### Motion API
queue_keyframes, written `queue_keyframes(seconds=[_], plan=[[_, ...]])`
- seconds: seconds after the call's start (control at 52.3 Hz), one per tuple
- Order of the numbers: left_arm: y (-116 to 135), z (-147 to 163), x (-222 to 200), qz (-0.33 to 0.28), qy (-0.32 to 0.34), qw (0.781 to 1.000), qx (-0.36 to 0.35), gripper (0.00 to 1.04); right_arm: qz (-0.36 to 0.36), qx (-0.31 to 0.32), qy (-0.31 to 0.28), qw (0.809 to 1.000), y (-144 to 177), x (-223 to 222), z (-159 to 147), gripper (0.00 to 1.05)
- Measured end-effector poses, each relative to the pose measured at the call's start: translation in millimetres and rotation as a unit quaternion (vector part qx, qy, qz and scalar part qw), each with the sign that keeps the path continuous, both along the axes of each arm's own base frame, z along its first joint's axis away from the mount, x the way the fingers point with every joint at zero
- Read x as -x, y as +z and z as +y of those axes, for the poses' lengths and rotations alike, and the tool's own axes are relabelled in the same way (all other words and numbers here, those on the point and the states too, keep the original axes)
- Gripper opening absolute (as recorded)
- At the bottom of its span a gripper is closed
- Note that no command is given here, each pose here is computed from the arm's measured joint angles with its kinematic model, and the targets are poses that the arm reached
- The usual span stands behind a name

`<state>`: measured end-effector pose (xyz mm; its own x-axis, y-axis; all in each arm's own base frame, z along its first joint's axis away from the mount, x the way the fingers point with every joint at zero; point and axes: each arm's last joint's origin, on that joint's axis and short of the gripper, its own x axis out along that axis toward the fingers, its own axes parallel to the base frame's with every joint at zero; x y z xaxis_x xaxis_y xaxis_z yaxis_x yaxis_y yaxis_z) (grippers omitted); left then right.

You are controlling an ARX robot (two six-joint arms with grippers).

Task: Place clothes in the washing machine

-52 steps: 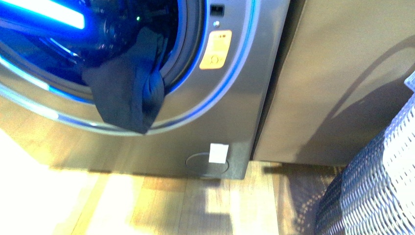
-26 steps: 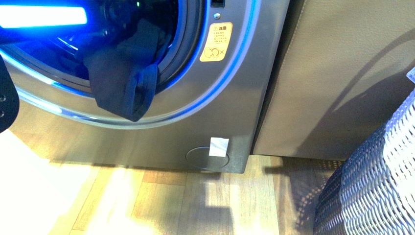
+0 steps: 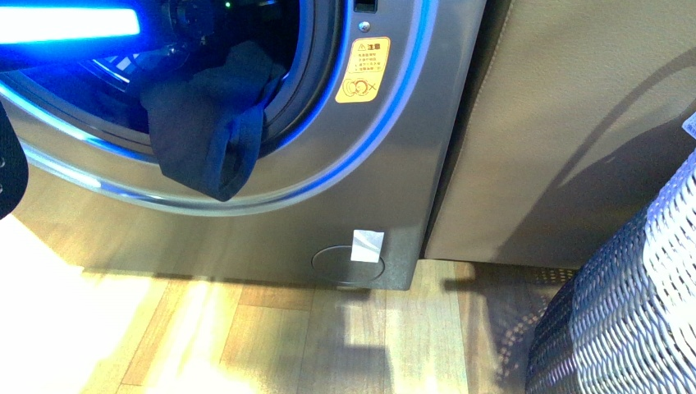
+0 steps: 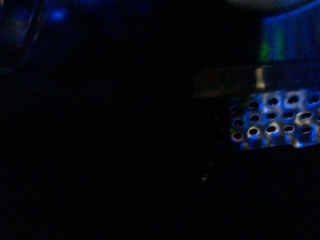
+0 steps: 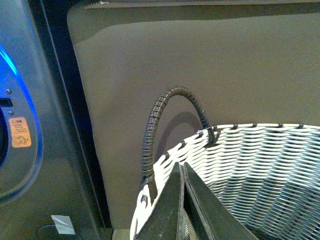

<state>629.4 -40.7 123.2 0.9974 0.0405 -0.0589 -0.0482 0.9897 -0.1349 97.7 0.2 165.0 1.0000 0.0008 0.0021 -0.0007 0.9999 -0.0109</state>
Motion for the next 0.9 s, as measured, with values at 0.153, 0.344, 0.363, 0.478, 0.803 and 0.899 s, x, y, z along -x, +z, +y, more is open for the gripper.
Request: queue_keyframes(seconds=[0.153, 0.344, 0.363, 0.478, 0.803, 0.899], plan=[[14, -1, 19, -0.028, -0.014, 0.999, 0.000, 0.98, 0.000, 0.000, 0.000, 1.000, 0, 0, 0, 0.02], [-1, 4, 46, -0.010, -0.017, 1.000, -0.004, 0.98, 0.000, 0.000, 0.000, 1.000, 0, 0, 0, 0.02], [-6, 4, 49, -0.006, -0.017, 1.000, -0.004, 0.98, 0.000, 0.000, 0.000, 1.000, 0, 0, 0, 0.02], [-36, 7, 70, 0.023, -0.021, 0.999, -0.005, 0.98, 0.000, 0.000, 0.000, 1.000, 0, 0, 0, 0.02], [-25, 0, 130, 0.005, -0.054, 0.998, 0.012, 0.98, 0.000, 0.000, 0.000, 1.000, 0, 0, 0, 0.02], [-22, -3, 145, 0.003, -0.064, 0.998, 0.017, 0.98, 0.000, 0.000, 0.000, 1.000, 0, 0, 0, 0.02]])
